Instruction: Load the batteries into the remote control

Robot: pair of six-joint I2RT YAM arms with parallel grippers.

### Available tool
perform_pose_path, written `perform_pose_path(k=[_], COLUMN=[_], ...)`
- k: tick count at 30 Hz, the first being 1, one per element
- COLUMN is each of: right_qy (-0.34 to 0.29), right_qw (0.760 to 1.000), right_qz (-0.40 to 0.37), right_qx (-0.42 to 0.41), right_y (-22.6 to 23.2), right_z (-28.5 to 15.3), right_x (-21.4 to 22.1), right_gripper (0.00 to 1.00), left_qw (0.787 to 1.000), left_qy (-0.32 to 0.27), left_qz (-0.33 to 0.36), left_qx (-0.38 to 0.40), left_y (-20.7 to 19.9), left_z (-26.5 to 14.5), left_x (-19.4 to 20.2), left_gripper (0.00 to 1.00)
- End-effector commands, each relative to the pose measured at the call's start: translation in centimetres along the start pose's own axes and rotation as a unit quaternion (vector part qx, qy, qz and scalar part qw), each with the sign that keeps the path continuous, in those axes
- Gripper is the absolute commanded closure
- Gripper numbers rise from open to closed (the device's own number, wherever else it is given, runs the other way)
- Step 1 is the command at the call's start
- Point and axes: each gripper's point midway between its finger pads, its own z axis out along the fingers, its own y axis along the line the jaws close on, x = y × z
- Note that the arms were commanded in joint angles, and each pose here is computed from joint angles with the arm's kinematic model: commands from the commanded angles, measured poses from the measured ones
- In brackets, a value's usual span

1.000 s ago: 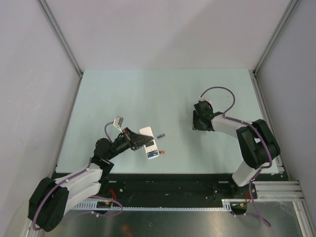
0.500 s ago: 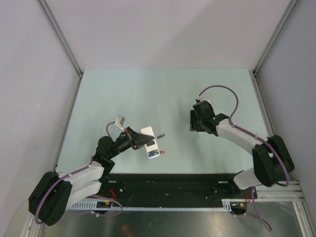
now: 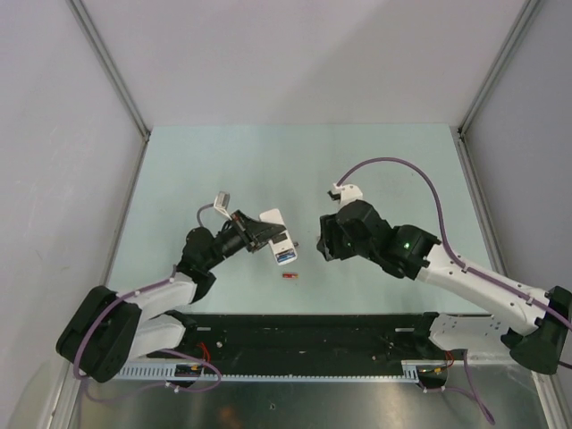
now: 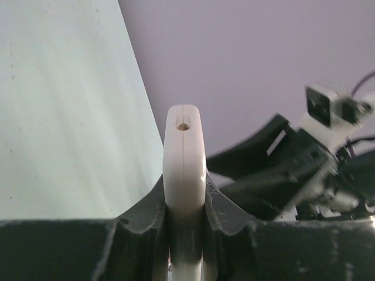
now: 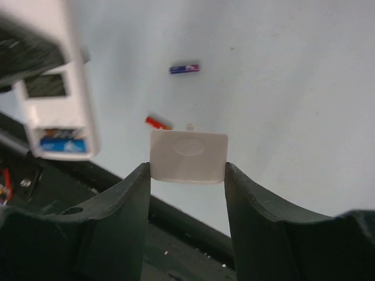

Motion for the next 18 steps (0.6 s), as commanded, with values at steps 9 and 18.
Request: perform_pose_path(k=[9, 18], right_qy=[-0.007, 0.005], right_qw=[0.999, 0.999], right_qz=[-0.017, -0.036], right_qx=[-0.037, -0.034], right_y=[5.4, 7.4], right_z=[-1.6, -0.2], right_x=[-1.0, -0.7], right_gripper=[0.64, 0.64], left_qw=[1.0, 1.0], left_qy=[-0.008, -0.008], left_qz=[0.004, -0.006], left_qx=[0.017, 0.01], left_y=[-1.8, -1.3], left_z=[4.1, 4.9], left_x=[-0.9, -0.9], left_gripper=[1.0, 1.0])
